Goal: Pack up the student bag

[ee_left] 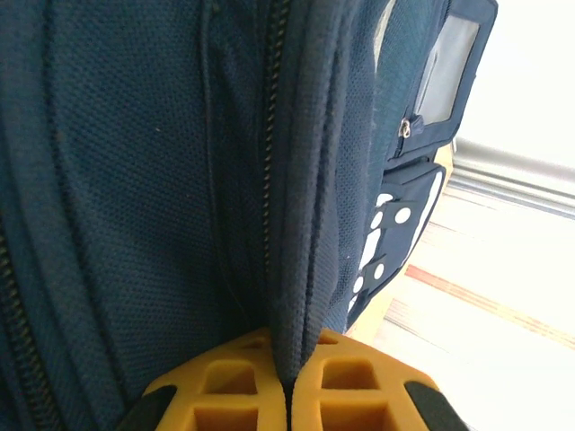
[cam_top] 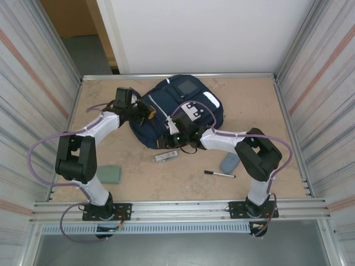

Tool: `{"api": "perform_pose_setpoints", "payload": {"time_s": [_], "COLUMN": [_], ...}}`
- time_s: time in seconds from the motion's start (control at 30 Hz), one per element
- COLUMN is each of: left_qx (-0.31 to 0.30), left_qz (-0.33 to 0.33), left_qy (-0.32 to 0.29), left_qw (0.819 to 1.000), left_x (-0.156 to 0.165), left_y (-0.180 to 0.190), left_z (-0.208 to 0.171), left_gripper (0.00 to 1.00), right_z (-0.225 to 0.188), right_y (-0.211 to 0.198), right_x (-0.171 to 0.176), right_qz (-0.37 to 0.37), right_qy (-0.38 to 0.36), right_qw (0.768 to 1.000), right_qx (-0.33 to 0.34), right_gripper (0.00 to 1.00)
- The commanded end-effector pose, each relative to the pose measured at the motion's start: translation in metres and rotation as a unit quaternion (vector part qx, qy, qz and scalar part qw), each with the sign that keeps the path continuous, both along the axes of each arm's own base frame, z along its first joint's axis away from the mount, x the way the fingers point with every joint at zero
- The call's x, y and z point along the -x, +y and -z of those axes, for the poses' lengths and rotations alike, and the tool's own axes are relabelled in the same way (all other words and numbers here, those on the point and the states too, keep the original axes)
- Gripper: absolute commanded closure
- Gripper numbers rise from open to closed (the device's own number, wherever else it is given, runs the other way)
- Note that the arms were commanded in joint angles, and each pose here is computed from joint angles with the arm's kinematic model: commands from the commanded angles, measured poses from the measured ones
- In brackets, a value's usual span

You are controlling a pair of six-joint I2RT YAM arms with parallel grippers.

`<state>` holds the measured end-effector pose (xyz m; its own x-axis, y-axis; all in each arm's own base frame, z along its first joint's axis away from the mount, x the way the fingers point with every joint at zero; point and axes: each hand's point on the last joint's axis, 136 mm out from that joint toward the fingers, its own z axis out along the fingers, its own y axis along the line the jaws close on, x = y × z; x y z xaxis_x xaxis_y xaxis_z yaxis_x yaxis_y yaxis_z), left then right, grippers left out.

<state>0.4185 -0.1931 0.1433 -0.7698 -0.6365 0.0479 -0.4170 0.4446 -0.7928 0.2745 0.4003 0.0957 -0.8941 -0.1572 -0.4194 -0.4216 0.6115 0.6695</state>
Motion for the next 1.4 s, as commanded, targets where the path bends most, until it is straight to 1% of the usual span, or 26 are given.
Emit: {"api": "perform_pose_setpoints", "payload": {"time_s": [0.0, 0.1, 0.2, 0.27, 0.37, 0.47, 0.5, 0.53, 0.63, 0.77, 0.9, 1.0, 1.1, 1.17, 1.23, 1.37], "left_qx": [0.013, 0.001, 0.002, -0.012, -0.044, -0.057, -0.061, -0.063, -0.082, -0.116, -0.152, -0.172, -0.177, -0.177, -0.175, -0.166], "left_qz": [0.01, 0.015, 0.034, 0.063, 0.108, 0.139, 0.147, 0.157, 0.191, 0.218, 0.261, 0.268, 0.272, 0.27, 0.265, 0.268], "left_qy": [-0.016, -0.019, -0.021, -0.045, -0.061, -0.063, -0.064, -0.065, -0.056, -0.047, -0.041, -0.018, -0.014, -0.012, -0.011, -0.009], "left_qw": [1.0, 1.0, 0.999, 0.997, 0.991, 0.987, 0.985, 0.983, 0.977, 0.968, 0.952, 0.948, 0.946, 0.946, 0.948, 0.949], "left_x": [-0.007, -0.008, -0.005, -0.002, 0.012, 0.033, 0.039, 0.048, 0.076, 0.11, 0.129, 0.131, 0.129, 0.129, 0.129, 0.131], "left_y": [-0.01, -0.002, 0.006, 0.009, 0.01, 0.012, 0.012, 0.011, 0.003, -0.009, -0.02, -0.017, -0.017, -0.016, -0.016, -0.017], "left_z": [-0.011, -0.016, -0.021, -0.032, -0.047, -0.052, -0.051, -0.051, -0.042, -0.022, -0.006, 0.009, 0.013, 0.015, 0.017, 0.014], "left_gripper": [1.0, 0.95, 0.85, 0.79, 0.71, 0.68, 0.68, 0.68, 0.68, 0.67, 0.67, 0.67, 0.67, 0.67, 0.67, 0.67], "right_z": [-0.021, -0.023, -0.027, -0.035, -0.044, -0.061, -0.068, -0.07, -0.068, -0.06, -0.047, -0.037, -0.026, -0.023, -0.028, -0.037], "right_y": [0.016, 0.003, -0.011, -0.023, -0.045, -0.069, -0.077, -0.088, -0.122, -0.143, -0.139, -0.127, -0.115, -0.107, -0.096, -0.067], "right_x": [-0.004, -0.001, 0.003, 0.006, 0.009, 0.006, 0.002, -0.003, -0.017, -0.03, -0.036, -0.036, -0.043, -0.05, -0.055, -0.061], "right_qz": [-0.019, -0.032, -0.044, -0.05, -0.044, -0.03, -0.02, -0.002, 0.043, 0.062, 0.049, 0.004, -0.034, -0.043, -0.044, -0.056], "right_qy": [-0.035, -0.055, -0.067, -0.073, -0.095, -0.114, -0.124, -0.131, -0.139, -0.118, -0.115, -0.117, -0.165, -0.185, -0.194, -0.263], "right_qw": [0.999, 0.998, 0.997, 0.996, 0.995, 0.993, 0.992, 0.99, 0.983, 0.98, 0.979, 0.978, 0.964, 0.956, 0.951, 0.928], "right_qx": [-0.032, -0.022, -0.015, -0.014, -0.002, 0.011, 0.021, 0.046, 0.113, 0.145, 0.159, 0.17, 0.204, 0.224, 0.238, 0.257], "right_gripper": [0.75, 0.7, 0.65, 0.62, 0.58, 0.55, 0.54, 0.53, 0.5, 0.5, 0.5, 0.49, 0.48, 0.46, 0.45, 0.41]}}
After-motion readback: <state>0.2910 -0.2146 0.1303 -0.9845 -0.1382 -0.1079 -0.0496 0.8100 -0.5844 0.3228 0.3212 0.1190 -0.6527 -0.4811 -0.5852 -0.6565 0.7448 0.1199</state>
